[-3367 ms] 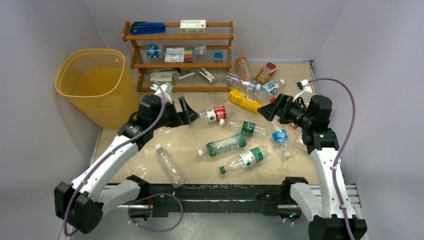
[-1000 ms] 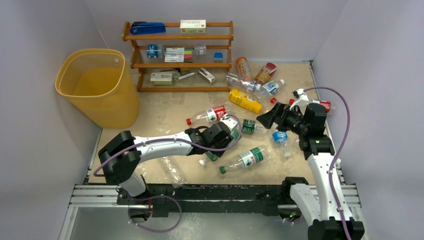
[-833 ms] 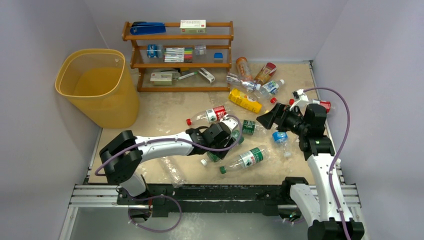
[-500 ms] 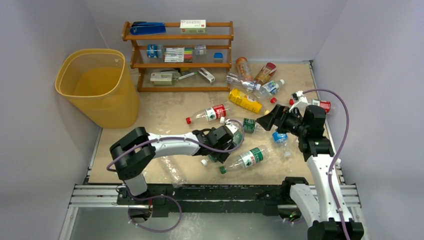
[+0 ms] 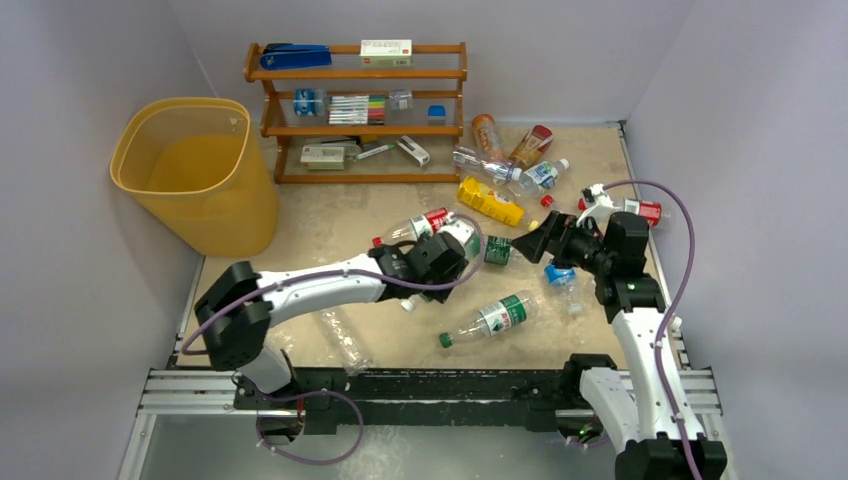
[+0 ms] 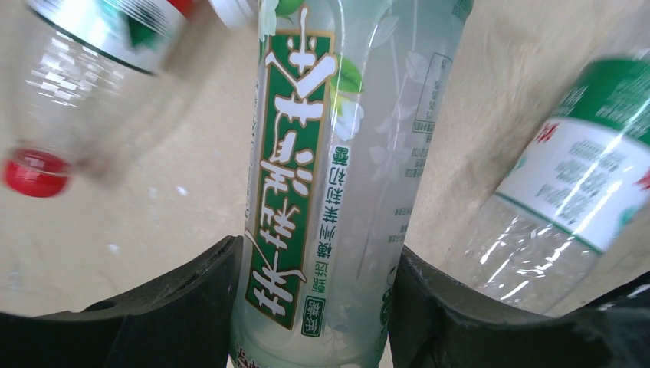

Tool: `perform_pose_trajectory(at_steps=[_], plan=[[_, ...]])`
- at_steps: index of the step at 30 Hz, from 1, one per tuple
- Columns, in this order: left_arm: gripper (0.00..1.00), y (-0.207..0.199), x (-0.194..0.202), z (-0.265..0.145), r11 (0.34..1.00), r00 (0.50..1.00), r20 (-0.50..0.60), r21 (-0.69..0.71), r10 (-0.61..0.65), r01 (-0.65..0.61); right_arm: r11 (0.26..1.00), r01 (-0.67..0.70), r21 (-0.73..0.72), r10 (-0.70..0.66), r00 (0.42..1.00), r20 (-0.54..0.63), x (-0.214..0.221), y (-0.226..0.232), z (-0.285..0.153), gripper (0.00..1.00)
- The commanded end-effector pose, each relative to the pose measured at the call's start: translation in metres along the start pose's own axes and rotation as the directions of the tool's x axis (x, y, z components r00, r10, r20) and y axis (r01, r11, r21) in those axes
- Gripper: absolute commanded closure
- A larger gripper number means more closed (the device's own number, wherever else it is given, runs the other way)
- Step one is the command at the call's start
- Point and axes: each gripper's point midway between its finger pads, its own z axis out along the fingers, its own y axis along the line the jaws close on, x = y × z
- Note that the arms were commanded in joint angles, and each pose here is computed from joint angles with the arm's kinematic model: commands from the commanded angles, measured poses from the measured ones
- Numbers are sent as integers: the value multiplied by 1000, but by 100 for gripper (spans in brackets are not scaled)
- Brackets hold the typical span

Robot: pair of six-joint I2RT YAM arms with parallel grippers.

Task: Put the plastic bottles in the bin
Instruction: Pick up the plastic bottle at the center of the board, then place the plastic bottle in the trash bin.

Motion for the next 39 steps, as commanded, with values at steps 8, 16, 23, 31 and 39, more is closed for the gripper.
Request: perform_pose_trajectory(at_steps=[8,16,23,31,39], plan=[[52,130,-131,-92,957,939,280,-153,-198,247,996,9,-84,-9,1000,6,3,10,4,0],[53,207,-172,-137,899,869,401,-198,-289,391,995,7,-95,-5,1000,22,1,12,4,0],[53,277,-203,-191,826,766,539,-209,-349,523,995,-7,-101,9,1000,15,5,12,5,0],[52,352,-209,-246,722,657,657,-241,-371,649,994,-19,-109,20,1000,15,8,11,6,0],[52,443,-165,-289,538,541,738,-287,-404,793,993,-25,-112,26,1000,4,12,8,10,0]])
